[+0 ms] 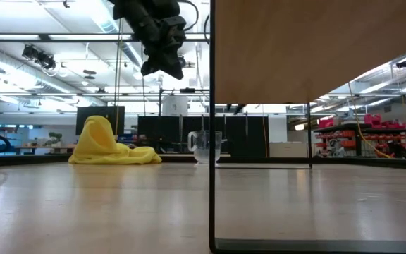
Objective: Stack small to large cups/mugs on shelf
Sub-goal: Put the transparent mug on the shelf
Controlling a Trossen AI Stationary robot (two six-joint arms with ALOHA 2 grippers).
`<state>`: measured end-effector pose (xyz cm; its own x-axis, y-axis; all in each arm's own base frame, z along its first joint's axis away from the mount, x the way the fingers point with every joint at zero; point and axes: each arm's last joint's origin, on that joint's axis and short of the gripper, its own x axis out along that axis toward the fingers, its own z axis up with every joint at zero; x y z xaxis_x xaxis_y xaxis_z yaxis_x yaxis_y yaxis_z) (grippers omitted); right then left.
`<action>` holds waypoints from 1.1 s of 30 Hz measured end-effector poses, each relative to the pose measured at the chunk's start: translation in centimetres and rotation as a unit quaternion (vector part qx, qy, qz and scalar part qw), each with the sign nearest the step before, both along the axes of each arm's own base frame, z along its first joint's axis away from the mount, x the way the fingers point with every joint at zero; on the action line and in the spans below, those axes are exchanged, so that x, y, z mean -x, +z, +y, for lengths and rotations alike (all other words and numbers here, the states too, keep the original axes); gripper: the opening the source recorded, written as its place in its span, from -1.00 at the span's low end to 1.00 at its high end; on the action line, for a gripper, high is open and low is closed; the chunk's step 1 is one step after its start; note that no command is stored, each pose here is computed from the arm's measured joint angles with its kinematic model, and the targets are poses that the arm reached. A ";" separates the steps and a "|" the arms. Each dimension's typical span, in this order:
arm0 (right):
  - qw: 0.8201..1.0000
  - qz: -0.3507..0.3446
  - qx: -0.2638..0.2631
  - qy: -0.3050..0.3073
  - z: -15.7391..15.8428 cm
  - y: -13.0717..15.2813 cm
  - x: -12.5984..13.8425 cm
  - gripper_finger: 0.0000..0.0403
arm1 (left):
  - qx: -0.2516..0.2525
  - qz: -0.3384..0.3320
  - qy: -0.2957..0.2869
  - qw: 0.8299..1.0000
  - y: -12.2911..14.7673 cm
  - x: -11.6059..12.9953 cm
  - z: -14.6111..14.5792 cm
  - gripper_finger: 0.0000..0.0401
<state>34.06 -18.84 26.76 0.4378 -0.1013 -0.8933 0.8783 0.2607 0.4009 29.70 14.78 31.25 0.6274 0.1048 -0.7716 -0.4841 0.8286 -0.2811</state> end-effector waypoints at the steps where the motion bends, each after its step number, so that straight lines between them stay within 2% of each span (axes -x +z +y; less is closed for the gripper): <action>1: 1.000 -0.006 0.003 0.000 0.0 -0.1 -0.1 -0.49 | -0.001 -0.001 0.000 1.000 0.0 0.0 0.0 -0.83; 21: 1.000 0.009 -0.020 -0.003 1.0 -5.1 -2.9 -0.49 | 0.008 0.016 0.001 1.000 -0.2 0.2 -0.1 -0.79; 33: 1.000 0.006 -0.011 -0.026 0.3 -5.5 -3.1 -0.49 | 0.008 0.016 0.001 1.000 -0.2 0.3 -0.1 -0.77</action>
